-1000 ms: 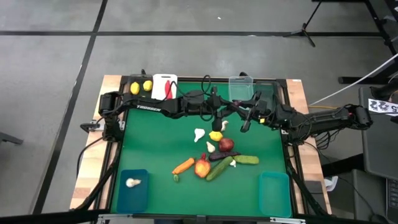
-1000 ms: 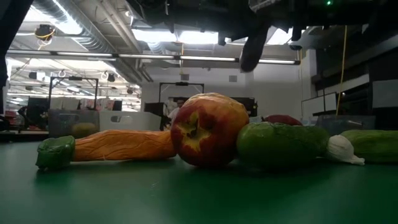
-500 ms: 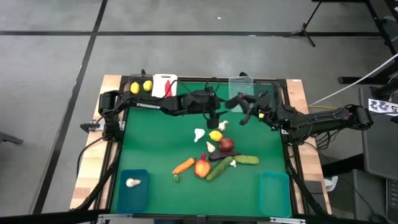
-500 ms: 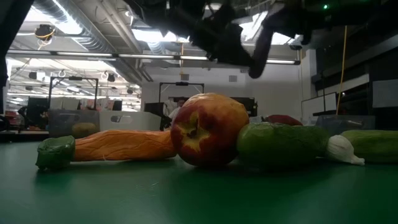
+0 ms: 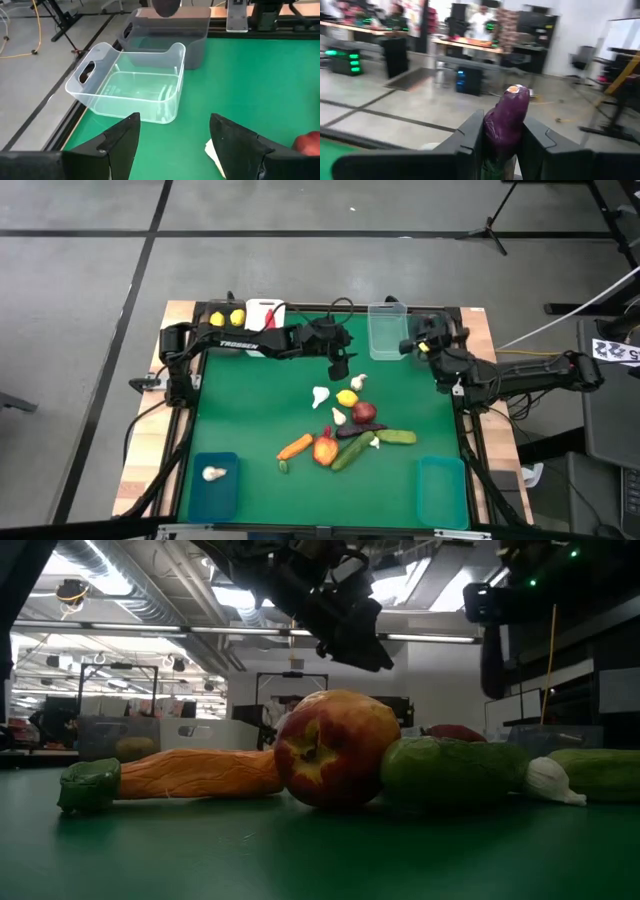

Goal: Sort produce into baskets
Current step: Put the eggplant into the right black bin

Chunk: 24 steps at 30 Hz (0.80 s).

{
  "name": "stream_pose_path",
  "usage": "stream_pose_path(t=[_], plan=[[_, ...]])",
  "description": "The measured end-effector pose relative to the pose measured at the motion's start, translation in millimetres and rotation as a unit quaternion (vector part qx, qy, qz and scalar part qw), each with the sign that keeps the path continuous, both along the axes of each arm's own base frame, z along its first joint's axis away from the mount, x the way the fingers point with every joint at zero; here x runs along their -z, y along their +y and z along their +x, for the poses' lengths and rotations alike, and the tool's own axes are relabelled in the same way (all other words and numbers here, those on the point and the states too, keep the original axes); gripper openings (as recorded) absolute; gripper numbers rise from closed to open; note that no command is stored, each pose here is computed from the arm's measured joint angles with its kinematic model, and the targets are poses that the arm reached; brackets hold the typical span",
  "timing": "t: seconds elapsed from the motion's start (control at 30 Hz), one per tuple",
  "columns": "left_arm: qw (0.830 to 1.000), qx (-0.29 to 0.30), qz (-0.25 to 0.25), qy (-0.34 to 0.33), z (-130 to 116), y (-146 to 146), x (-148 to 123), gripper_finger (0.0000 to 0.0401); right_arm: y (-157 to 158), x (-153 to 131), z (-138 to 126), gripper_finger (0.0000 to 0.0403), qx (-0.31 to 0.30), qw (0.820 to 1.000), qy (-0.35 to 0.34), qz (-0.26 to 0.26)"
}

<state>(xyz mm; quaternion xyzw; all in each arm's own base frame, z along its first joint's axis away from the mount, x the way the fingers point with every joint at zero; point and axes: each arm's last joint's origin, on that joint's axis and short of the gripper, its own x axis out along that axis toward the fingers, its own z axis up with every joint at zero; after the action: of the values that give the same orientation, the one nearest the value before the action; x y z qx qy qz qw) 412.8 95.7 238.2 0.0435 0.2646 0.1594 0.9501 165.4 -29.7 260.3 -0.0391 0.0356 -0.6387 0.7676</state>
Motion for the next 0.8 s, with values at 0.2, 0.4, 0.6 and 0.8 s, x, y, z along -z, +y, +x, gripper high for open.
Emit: stream_pose_path(t=[0.2, 0.4, 0.6, 0.8], plan=[[1.0, -0.002, -0.007, 0.009, -1.5, -0.8, 0.7, 0.0237, -4.1, -8.5, -3.4, 0.0082, 0.041, 0.999, 0.002, -0.001], [0.999, -0.01, -0.026, 0.04, -5.3, -1.7, 6.6, 0.0237, -24.8, -2.0, -5.8, 0.0082, -0.005, 0.998, 0.003, 0.056], [0.998, -0.008, -0.025, 0.053, -6.5, -1.9, 8.4, 0.0237, -52.4, 3.5, -31.8, 0.0085, 0.021, 0.971, -0.016, 0.236], [0.998, -0.01, -0.025, 0.052, -7.1, 0.6, 8.4, 0.0237, -64.9, -1.2, -38.6, 0.0085, 0.017, 0.962, -0.026, 0.273]])
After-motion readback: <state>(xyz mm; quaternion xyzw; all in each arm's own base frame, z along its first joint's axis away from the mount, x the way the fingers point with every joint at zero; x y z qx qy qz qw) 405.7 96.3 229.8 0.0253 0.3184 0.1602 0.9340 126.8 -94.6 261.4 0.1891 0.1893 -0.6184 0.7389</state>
